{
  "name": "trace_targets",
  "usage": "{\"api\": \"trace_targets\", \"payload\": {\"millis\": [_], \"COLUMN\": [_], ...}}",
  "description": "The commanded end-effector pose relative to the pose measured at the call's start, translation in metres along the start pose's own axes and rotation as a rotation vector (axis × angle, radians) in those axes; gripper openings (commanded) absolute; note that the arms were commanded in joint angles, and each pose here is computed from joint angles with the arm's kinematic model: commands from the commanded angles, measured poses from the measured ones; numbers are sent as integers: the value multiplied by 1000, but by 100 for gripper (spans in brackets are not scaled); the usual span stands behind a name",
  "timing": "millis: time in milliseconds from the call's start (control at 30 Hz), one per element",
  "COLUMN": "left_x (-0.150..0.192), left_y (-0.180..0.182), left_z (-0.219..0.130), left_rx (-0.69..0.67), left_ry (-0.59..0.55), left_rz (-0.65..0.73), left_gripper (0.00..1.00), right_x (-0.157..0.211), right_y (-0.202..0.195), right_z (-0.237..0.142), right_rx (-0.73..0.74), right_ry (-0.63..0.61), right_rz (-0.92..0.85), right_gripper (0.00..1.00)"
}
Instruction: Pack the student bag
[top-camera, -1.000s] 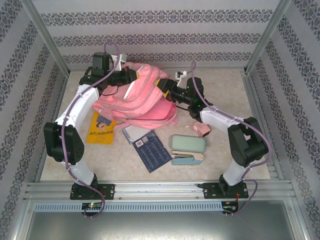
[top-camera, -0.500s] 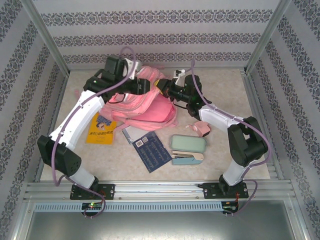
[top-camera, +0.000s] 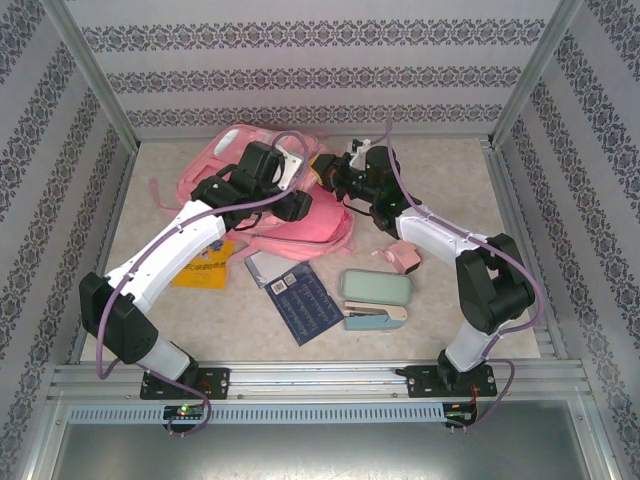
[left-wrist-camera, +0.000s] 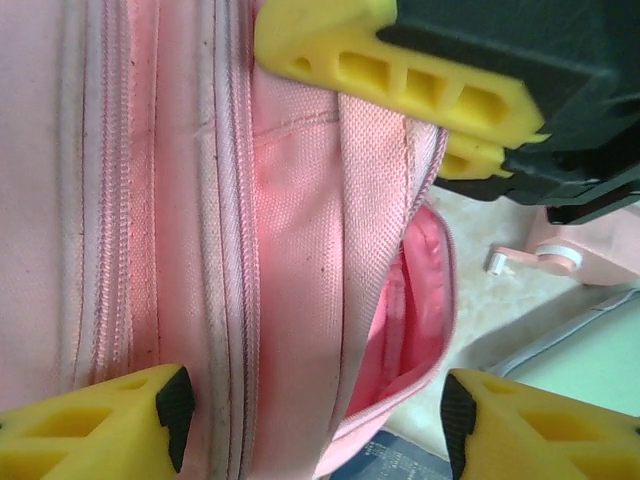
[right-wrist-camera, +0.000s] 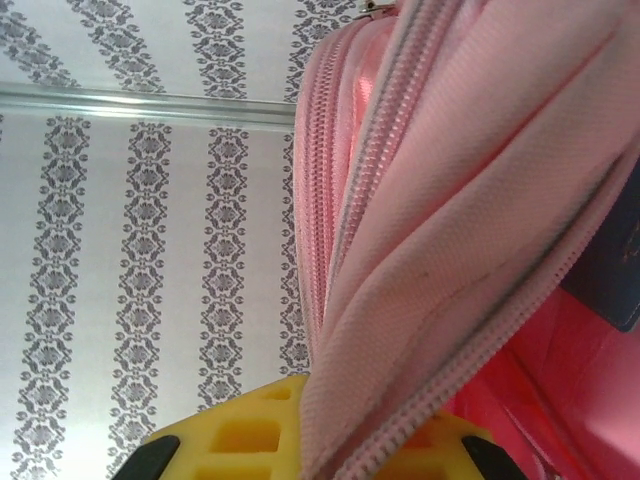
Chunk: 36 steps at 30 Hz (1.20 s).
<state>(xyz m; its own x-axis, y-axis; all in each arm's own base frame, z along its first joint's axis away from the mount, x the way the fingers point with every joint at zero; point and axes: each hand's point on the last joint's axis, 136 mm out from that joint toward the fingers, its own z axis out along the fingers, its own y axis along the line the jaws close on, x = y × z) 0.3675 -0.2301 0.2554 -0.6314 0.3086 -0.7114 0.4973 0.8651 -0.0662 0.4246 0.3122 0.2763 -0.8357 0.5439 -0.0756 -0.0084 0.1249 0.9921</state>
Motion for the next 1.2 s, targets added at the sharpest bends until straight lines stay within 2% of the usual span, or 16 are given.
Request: {"api": "trace_targets", "payload": {"millis": [0,133,300,433,633,733,867,933,1033,1167], "left_x": [-25,-30,-36,-41,-43,-45,-50,-52,-53,-55], "left_y": [-4,-12,3,12,17,15,14,14,20,28], "left_z": [-7,-1,7,13,24,21,9,1,-8,-20], "left_rx": [-33,-56,-183,-247,-281,-269,-249,-226,-175,-106], "left_ry": [-112,-123,-145,-157,-145,-149,-168,-169,-178,-203], "left_rz": [49,92,114,124,116,111,107,90,21,-69], "left_gripper": [70,72,70,54,18,0,0,0,0,0], "right_x": [3,9,16,19,24,23,18,15,13,15], "right_y": [61,69,77,80,84,82,75,71,63,50], "right_z": [-5,-1,0,-3,-4,-7,-14,-19,-27,-43], "right_rx": [-137,-157,-171,-177,-184,-170,-140,-119,-79,-10], "right_ry": [-15,1,6,4,17,13,-4,-17,-23,-29], "right_rz": [-3,16,37,49,49,33,-1,-30,-79,-158], "right_gripper": [6,6,6,5,6,14,38,46,53,58]}}
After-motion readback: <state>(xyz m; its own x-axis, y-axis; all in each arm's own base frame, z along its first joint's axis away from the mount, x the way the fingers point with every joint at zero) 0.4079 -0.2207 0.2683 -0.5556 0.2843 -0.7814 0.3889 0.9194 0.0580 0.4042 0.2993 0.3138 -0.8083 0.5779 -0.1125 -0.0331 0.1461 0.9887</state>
